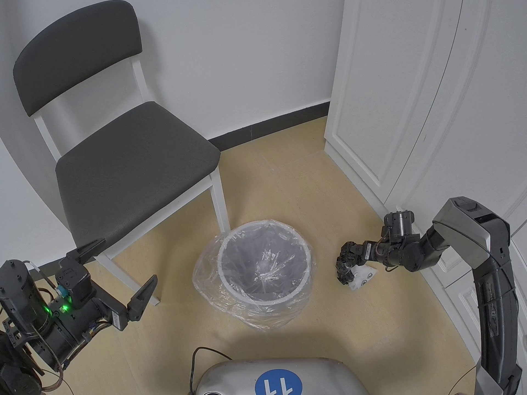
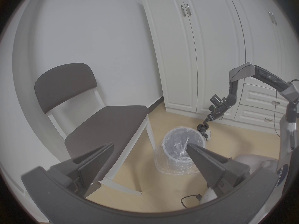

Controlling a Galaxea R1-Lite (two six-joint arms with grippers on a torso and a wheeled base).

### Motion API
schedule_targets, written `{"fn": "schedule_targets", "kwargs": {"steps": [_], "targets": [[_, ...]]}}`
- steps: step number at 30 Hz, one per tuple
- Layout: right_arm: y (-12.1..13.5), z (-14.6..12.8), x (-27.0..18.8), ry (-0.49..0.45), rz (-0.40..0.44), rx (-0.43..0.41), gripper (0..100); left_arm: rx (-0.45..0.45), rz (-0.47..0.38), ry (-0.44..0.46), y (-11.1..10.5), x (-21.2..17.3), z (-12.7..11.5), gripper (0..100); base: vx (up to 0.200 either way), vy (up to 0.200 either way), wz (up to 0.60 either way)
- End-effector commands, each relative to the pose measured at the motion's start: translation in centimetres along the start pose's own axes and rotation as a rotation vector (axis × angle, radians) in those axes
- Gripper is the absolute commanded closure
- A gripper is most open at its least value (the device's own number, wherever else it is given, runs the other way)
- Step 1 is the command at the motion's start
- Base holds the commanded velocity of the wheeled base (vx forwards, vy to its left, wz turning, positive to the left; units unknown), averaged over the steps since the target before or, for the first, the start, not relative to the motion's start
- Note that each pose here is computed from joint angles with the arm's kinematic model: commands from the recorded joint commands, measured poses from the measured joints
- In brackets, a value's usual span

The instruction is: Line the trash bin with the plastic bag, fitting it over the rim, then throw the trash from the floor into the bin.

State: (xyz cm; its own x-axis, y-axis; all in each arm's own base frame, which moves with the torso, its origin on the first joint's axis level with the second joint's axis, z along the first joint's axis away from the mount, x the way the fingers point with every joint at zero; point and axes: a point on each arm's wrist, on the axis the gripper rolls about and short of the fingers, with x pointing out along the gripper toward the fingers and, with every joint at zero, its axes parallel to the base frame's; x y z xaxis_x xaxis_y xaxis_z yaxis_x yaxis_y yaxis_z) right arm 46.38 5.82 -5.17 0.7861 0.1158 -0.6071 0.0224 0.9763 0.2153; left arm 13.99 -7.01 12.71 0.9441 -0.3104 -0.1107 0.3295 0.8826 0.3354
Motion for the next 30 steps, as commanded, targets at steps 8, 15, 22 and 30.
{"fn": "schedule_targets", "kwargs": {"steps": [8, 15, 22, 30], "targets": [[-0.7, -0.7, 5.1, 0.119, -0.026, 0.050, 0, 0.033, -0.033, 0.117, -0.6, 1.4, -1.9, 0, 0.000, 0.000, 0.00], [-0.5, -1.1, 6.4, 0.121, 0.019, 0.038, 0, 0.054, -0.037, 0.115, -0.6, 1.3, -1.9, 0, 0.000, 0.000, 0.00], [-0.4, -1.3, 7.7, 0.182, 0.010, -0.016, 0, 0.055, -0.034, 0.116, -0.6, 1.3, -1.9, 0, 0.000, 0.000, 0.00], [-0.4, -1.3, 7.7, 0.188, 0.011, -0.020, 0, 0.059, -0.049, 0.125, -0.8, 1.5, -2.0, 0, 0.000, 0.000, 0.00]]}}
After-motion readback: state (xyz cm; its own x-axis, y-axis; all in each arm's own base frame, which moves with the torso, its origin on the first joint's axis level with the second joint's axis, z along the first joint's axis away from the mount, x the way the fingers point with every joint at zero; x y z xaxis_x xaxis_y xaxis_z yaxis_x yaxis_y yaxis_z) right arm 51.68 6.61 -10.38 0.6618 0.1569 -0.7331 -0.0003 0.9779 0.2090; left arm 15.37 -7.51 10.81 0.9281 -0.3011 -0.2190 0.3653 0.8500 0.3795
